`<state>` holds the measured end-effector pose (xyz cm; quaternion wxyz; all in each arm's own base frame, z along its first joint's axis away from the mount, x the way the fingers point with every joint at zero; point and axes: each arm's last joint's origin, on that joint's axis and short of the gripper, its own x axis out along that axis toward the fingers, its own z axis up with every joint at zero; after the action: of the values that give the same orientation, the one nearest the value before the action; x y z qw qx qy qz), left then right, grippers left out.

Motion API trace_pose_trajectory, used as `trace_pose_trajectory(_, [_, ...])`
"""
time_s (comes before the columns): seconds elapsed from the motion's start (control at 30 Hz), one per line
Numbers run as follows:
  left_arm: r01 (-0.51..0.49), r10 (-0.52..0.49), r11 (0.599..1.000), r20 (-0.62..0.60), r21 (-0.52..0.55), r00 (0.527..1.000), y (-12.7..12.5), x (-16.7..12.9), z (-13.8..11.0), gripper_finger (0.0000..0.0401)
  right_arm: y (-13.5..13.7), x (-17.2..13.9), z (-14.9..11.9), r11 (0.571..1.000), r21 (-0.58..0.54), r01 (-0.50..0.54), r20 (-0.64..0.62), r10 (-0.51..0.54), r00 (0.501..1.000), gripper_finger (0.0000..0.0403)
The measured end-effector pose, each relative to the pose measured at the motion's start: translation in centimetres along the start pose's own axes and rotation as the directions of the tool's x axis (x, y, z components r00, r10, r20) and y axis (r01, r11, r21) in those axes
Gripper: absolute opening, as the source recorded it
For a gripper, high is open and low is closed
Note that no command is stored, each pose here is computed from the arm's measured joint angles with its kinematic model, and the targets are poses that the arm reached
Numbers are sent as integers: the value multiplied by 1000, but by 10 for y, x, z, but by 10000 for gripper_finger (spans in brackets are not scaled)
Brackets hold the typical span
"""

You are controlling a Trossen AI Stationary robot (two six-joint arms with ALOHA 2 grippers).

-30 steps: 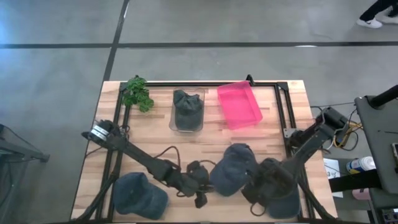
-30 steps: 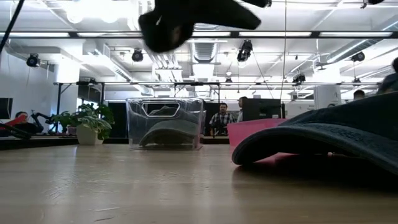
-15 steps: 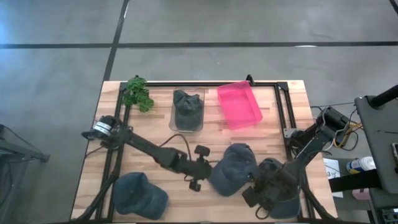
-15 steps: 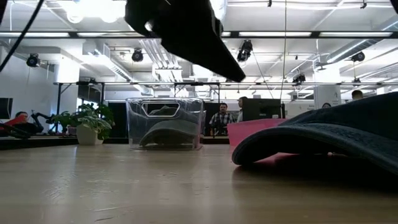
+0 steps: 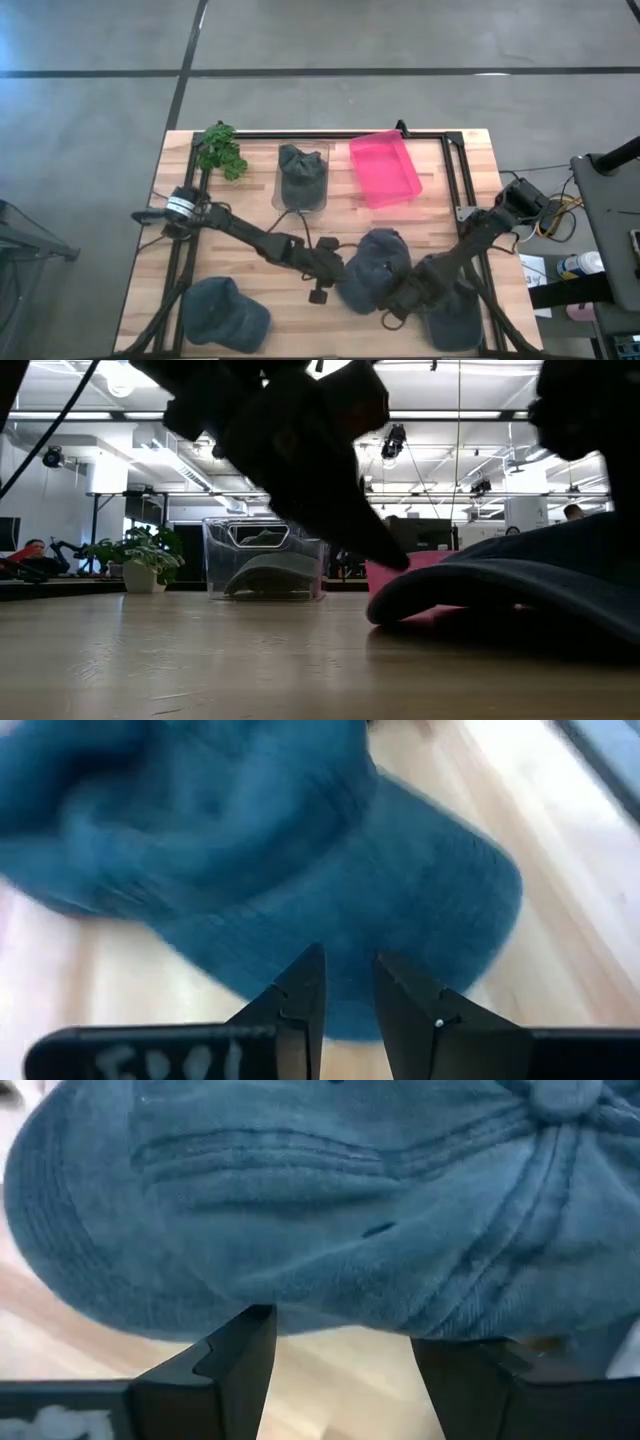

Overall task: Pick & Place hat
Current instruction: Put the middle blue cap into the red bin

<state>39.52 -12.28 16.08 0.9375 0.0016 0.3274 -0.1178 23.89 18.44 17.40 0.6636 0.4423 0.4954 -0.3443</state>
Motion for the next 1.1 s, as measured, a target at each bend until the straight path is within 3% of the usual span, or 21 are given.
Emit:
trace_pose_trajectory(0.3, [76,-69,984,48,-160,996,-33,21,-14,78,13,6,49,997,-77,-4,108,12,994,219])
trace_pose_trajectory(0.43, [130,-111,972,106,-196,988,-53,17,-9,78,24,4,68,979,-199,-53,124,79,989,219])
trace_pose_trajectory(0.6, [-40,58,994,188,-98,980,-58,-9,14,78,32,-20,71,949,-296,-111,115,151,982,219])
trace_pose_trajectory(0.7, [-160,154,987,187,14,970,-56,-26,22,78,30,-32,62,959,-247,-142,84,167,982,219])
trace_pose_trajectory(0.83, [-316,294,940,165,132,942,-48,-56,33,78,29,-38,31,969,-76,-237,-37,235,971,219])
trace_pose_trajectory(0.97, [-357,359,913,28,198,933,-32,-69,27,78,33,-27,-12,937,54,-345,-49,348,936,219])
trace_pose_trajectory(1.1, [-374,400,899,-77,230,913,-18,-69,18,78,30,-11,-40,919,157,-361,-2,366,931,219])
